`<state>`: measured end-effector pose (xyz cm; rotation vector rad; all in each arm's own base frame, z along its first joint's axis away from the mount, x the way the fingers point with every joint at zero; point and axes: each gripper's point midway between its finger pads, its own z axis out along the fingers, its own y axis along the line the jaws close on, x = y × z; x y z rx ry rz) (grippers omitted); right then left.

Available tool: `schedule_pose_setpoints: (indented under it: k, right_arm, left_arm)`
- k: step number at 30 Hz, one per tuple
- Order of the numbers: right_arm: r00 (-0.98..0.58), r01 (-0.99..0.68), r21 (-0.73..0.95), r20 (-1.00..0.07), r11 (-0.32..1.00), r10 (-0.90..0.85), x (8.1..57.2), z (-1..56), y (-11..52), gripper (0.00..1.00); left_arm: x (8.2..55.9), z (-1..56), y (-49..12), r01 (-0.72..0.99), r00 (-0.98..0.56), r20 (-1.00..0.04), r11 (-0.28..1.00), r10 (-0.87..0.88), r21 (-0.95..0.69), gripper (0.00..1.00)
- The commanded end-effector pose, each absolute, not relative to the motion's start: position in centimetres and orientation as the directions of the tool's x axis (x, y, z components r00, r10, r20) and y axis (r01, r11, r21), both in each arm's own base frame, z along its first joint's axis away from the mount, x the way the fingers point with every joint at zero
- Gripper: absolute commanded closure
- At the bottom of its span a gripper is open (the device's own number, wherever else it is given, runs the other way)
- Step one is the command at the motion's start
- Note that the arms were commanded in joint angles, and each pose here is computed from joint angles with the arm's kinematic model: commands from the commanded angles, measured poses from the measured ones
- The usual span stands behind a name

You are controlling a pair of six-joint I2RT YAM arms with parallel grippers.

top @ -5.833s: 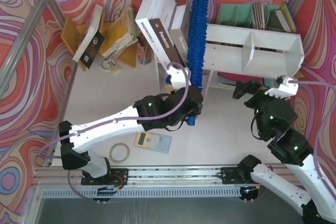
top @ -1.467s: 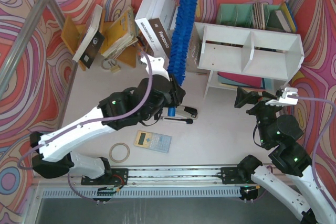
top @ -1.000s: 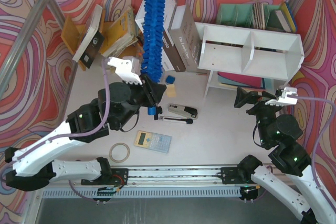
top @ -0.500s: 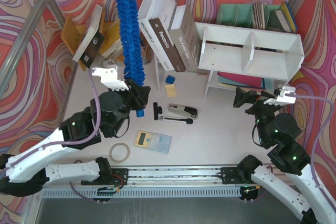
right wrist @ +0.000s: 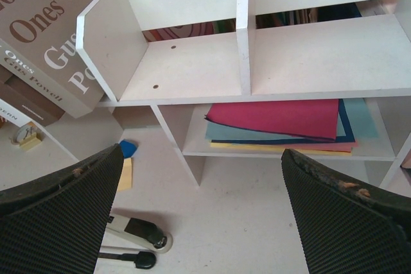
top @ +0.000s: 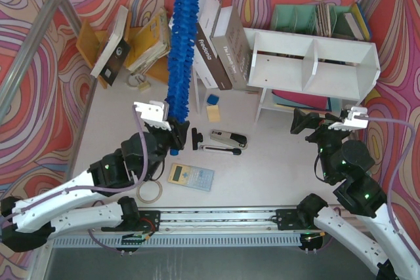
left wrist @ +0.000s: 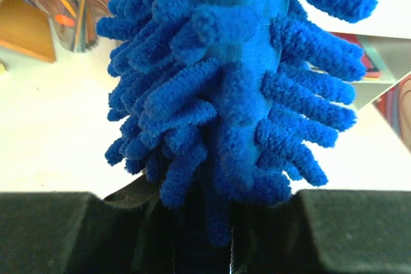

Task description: Dust the bookshelf with a duster

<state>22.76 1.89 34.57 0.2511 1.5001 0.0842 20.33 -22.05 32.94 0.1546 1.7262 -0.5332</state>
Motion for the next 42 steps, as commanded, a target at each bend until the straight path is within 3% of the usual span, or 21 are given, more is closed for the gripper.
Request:
schedule_pose_setpoints:
  k: [1, 14, 23, 42]
  right_arm:
    - [0.086, 0.105, 0.225, -0.972, 0.969, 0.217, 23.1, 34.8, 1.9, 0.01]
    - [0.063, 0.112, 0.213, -0.976, 0.971, 0.207, 23.6, 34.2, 2.2, 0.01]
    - [0.059, 0.127, 0.207, -0.978, 0.97, 0.201, 23.6, 34.1, 2.0, 0.01]
    - [0.044, 0.132, 0.196, -0.98, 0.972, 0.192, 24.1, 33.7, 2.3, 0.01]
  left_arm:
    - [21.2, 35.3, -20.8, 0.419, -0.017, -0.988, 0.896, -0.152, -0.145, 1.0]
    - [24.8, 29.2, -20.4, 0.338, 0.154, -0.988, 0.94, -0.001, 0.051, 1.0]
    - [26.5, 23.9, -20.9, 0.385, 0.074, -0.994, 0.917, 0.081, 0.104, 1.0]
    - [26.1, 20.8, -21.7, 0.442, 0.094, -0.985, 0.88, 0.148, 0.174, 1.0]
